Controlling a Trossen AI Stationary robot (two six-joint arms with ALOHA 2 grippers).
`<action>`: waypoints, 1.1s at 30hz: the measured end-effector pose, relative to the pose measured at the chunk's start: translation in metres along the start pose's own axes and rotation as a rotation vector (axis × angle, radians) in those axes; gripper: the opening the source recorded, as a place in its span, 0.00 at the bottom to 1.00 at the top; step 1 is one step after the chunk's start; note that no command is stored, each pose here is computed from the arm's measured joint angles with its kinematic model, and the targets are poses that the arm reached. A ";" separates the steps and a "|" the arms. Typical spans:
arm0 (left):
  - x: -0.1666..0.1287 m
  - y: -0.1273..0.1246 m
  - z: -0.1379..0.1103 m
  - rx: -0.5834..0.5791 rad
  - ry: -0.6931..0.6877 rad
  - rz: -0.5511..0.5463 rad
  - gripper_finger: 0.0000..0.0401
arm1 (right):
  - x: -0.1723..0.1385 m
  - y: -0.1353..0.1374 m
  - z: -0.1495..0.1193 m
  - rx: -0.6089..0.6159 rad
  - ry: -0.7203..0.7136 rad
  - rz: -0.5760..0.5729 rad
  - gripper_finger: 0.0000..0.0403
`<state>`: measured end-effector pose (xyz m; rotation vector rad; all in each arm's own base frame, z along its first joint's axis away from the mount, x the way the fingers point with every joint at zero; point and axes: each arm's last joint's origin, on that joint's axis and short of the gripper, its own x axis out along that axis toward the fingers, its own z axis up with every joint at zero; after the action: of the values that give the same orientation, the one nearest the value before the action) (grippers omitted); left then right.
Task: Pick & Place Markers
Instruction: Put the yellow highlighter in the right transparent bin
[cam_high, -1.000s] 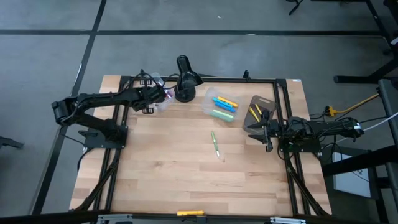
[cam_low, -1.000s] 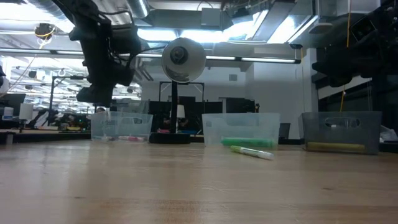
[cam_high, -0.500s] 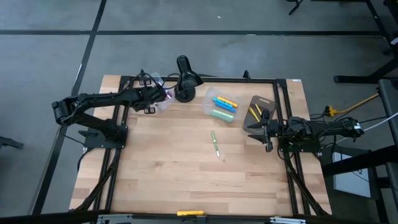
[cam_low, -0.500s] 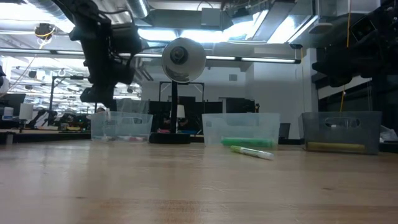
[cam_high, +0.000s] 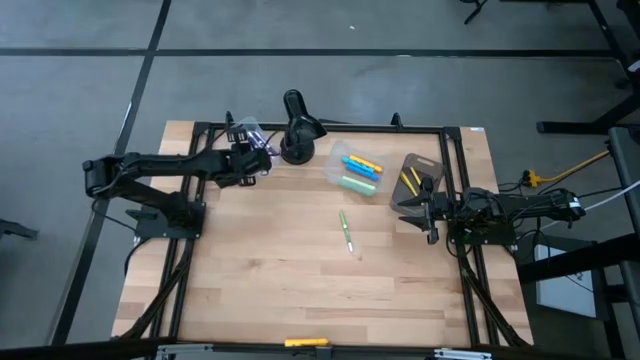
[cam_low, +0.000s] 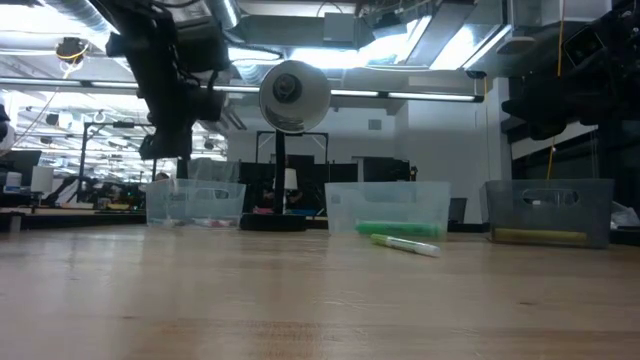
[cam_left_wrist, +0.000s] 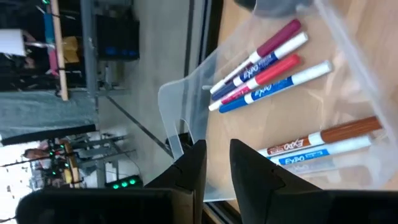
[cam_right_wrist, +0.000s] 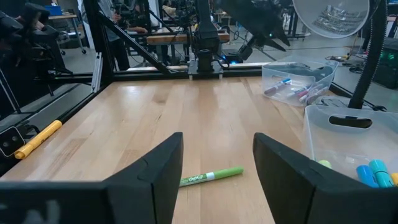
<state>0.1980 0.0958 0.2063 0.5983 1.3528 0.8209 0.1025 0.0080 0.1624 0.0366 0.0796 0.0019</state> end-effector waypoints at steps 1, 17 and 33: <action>-0.003 0.000 0.000 -0.002 -0.010 0.006 0.16 | 0.000 0.000 0.000 0.000 -0.001 0.000 0.48; -0.057 0.004 0.000 -0.210 -0.304 -0.001 0.15 | 0.000 0.000 0.000 0.000 0.000 0.000 0.48; -0.117 -0.011 0.026 -0.364 -0.884 -0.527 0.15 | 0.000 0.000 0.000 0.000 0.000 0.000 0.48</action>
<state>0.2237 -0.0022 0.2715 0.2320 0.4797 0.2774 0.1025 0.0080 0.1624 0.0367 0.0795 0.0020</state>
